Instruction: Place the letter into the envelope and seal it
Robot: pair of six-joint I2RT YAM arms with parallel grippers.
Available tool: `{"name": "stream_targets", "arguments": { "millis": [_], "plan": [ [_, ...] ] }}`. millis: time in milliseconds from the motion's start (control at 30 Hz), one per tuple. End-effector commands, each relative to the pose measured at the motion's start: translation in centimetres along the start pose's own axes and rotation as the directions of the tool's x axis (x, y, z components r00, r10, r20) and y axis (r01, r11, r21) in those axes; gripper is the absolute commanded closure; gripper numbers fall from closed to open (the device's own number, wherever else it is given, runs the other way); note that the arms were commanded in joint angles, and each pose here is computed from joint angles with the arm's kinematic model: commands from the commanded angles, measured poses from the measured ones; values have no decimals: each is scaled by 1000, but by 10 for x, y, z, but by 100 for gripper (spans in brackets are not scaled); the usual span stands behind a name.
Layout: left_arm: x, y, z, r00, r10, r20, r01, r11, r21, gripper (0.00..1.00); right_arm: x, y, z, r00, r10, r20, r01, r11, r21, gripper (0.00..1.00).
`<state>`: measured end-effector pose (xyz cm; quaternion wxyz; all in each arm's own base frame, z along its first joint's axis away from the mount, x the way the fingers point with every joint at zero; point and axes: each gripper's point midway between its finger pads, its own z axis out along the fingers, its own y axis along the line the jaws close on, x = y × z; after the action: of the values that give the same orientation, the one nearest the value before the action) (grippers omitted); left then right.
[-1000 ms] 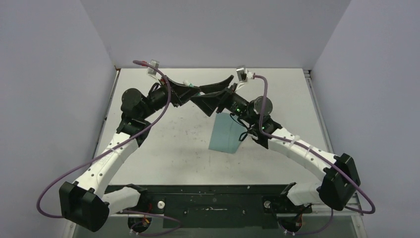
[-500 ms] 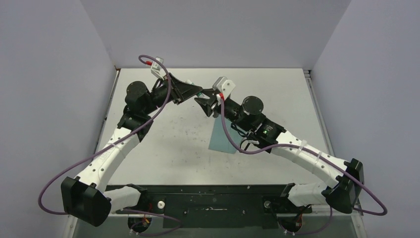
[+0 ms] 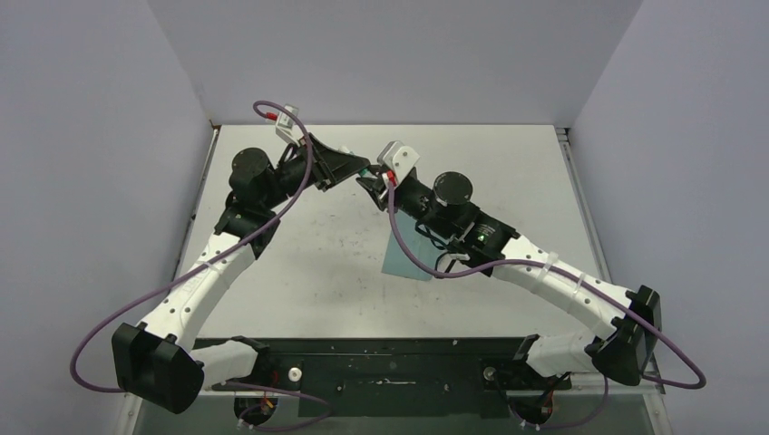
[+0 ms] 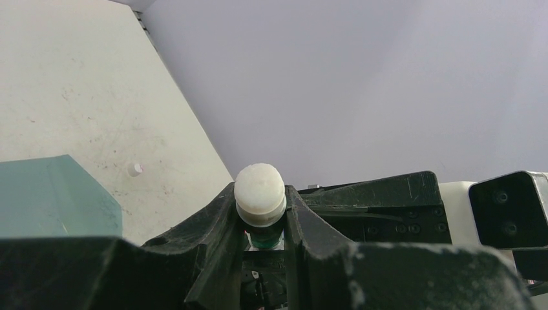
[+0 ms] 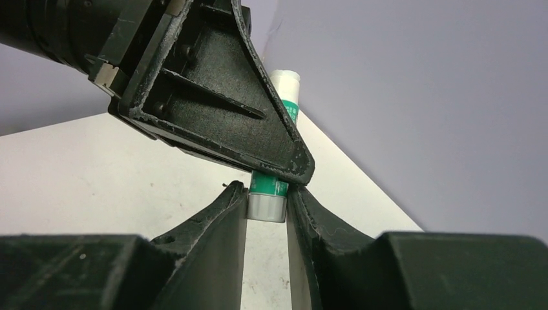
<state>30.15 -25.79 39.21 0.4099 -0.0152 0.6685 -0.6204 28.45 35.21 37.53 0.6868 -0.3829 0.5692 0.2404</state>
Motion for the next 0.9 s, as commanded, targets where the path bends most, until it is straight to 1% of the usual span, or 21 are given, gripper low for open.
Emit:
{"name": "stream_targets", "arguments": {
  "millis": [0,67,100,133,167,200,267,300,333,367,400,433,467,533,600,667,767,833,867],
  "plan": [
    [-9,-24,-3,998,53,21,-54,997,55,100,-14,-15,2,1000,-20,-2,20,998,66,79],
    [-9,-23,-3,998,55,22,-56,997,55,100,-11,-17,2,1000,-15,-13,16,996,83,82],
    [-9,-24,-3,998,57,24,-58,997,55,100,-7,-17,2,1000,-10,-27,13,996,91,86],
    [-9,-24,-4,998,60,23,-61,996,58,100,-6,-18,3,999,-2,-35,5,995,96,92],
    [-9,-25,-4,998,64,25,-66,996,62,100,-4,-17,4,999,22,-40,-18,995,98,94],
    [-9,-26,-4,997,70,27,-72,995,67,100,-4,-18,5,998,47,-43,-42,994,101,95],
    [-9,-28,-6,996,86,36,-89,993,83,100,-2,-19,7,989,141,-39,-136,985,104,95],
    [-10,-31,-7,994,101,47,-105,990,97,100,-2,-22,8,977,212,-28,-209,974,90,95],
    [-11,-34,-8,992,115,55,-120,986,112,100,-4,-24,7,947,320,-8,-319,946,61,95],
    [-11,-37,-9,989,133,66,-141,982,128,100,-6,-29,6,902,431,17,-431,902,21,95],
    [-12,-41,-11,985,152,77,-162,976,147,100,-5,-33,3,843,538,34,-537,843,-33,95],
    [-13,-45,-12,981,170,91,-183,969,164,100,-8,-36,-2,769,637,52,-632,771,-83,95],
    [-14,-48,-13,977,185,102,-201,963,177,100,-13,-45,-7,705,705,81,-694,708,-129,95],
    [-15,-53,-15,969,215,121,-236,952,195,100,-22,-47,-16,548,832,84,-802,551,-231,95],
    [-16,-58,-16,962,240,133,-264,941,211,100,-32,-46,-24,407,911,70,-851,406,-334,95],
    [-17,-63,-18,954,264,142,-291,929,229,100,-41,-45,-31,266,963,46,-869,261,-420,95],
    [-15,-65,-20,946,289,145,-317,918,239,100,-55,-44,-43,44,999,-14,-829,29,-558,95],
    [-14,-67,-21,942,302,146,-330,911,248,100,-64,-42,-50,-69,994,-79,-775,-103,-624,95],
    [-13,-68,-22,941,305,144,-333,909,251,100,-69,-40,-53,-105,988,-115,-750,-154,-644,95]
  ]
}}
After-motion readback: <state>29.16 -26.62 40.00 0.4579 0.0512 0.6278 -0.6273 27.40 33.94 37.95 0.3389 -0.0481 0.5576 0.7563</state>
